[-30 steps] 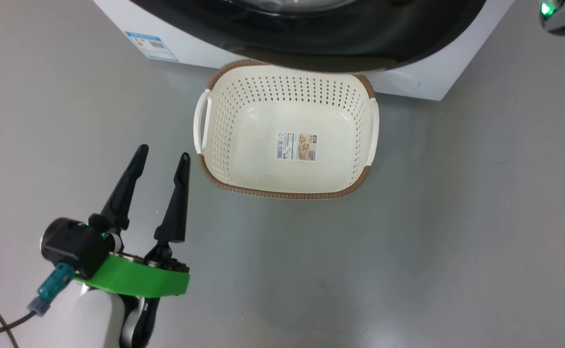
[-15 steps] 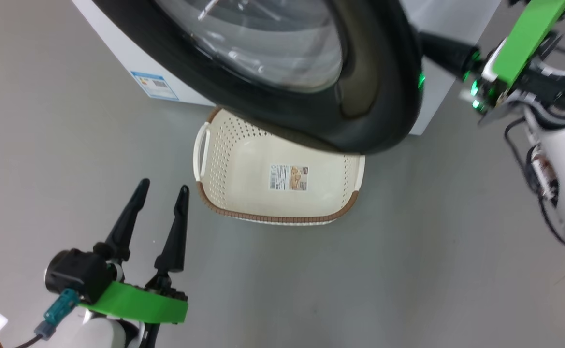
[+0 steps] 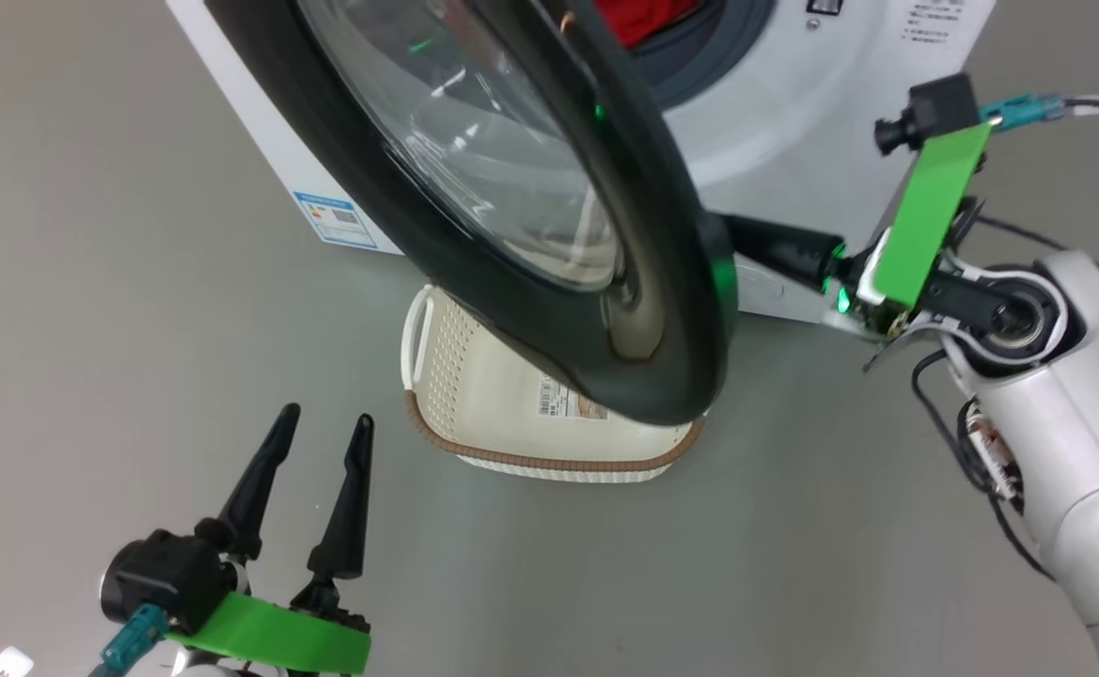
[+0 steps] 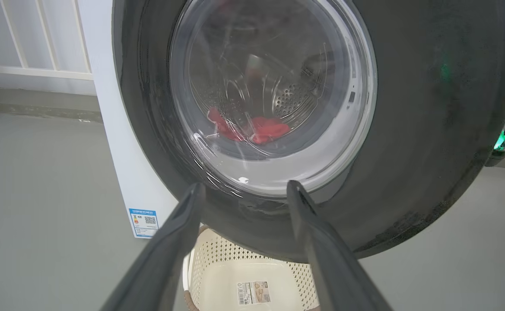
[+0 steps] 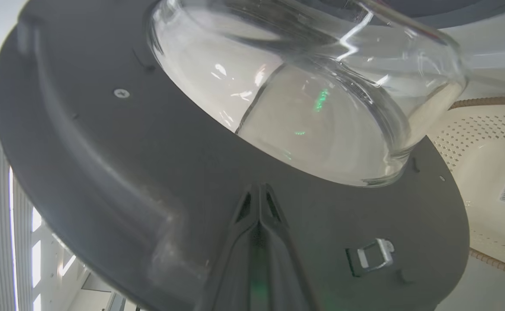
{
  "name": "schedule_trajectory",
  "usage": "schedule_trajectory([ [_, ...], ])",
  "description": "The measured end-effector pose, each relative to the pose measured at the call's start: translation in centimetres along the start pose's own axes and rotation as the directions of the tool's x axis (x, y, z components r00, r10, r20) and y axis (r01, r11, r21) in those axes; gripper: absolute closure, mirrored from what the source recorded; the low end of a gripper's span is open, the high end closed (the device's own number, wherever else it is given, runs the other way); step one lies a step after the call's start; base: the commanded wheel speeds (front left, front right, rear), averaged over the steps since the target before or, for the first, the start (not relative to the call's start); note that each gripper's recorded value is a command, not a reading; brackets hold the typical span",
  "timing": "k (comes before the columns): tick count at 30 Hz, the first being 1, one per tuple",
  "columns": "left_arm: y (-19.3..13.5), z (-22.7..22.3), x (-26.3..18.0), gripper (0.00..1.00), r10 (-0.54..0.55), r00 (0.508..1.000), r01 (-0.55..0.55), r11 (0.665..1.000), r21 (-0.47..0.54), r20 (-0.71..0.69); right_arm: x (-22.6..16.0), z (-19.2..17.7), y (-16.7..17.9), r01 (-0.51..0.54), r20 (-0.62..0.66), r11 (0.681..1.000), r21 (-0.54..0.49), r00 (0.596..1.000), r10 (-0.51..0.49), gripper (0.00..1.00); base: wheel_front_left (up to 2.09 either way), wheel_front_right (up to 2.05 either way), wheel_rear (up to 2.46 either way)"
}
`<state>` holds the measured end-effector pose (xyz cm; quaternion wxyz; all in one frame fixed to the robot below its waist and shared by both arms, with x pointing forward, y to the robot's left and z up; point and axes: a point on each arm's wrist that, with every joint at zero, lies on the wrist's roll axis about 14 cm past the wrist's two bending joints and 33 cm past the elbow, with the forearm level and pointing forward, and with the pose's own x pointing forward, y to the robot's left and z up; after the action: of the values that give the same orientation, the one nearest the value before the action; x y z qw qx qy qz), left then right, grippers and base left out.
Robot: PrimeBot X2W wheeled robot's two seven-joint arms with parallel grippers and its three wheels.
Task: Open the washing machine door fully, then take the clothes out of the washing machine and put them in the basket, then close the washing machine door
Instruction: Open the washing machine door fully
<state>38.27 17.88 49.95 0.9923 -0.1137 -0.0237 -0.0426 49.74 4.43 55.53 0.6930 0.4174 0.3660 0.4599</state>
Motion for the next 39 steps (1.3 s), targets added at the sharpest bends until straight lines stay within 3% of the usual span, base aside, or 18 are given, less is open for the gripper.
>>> schedule_trajectory([
  [17,2.0,1.2,-3.1,0.00,0.095,0.995,-0.095,0.995,0.003,0.028,3.7,-7.2,3.4,-0.095,-0.203,0.995,-0.016,0.975,0.090,1.00,0.00,0.00,0.00],
  [39,7.3,2.9,-8.0,0.00,0.316,0.946,-0.317,0.948,0.004,0.078,8.7,-15.7,7.8,-0.212,-0.458,0.977,-0.006,0.869,0.186,1.00,0.00,0.00,0.00],
])
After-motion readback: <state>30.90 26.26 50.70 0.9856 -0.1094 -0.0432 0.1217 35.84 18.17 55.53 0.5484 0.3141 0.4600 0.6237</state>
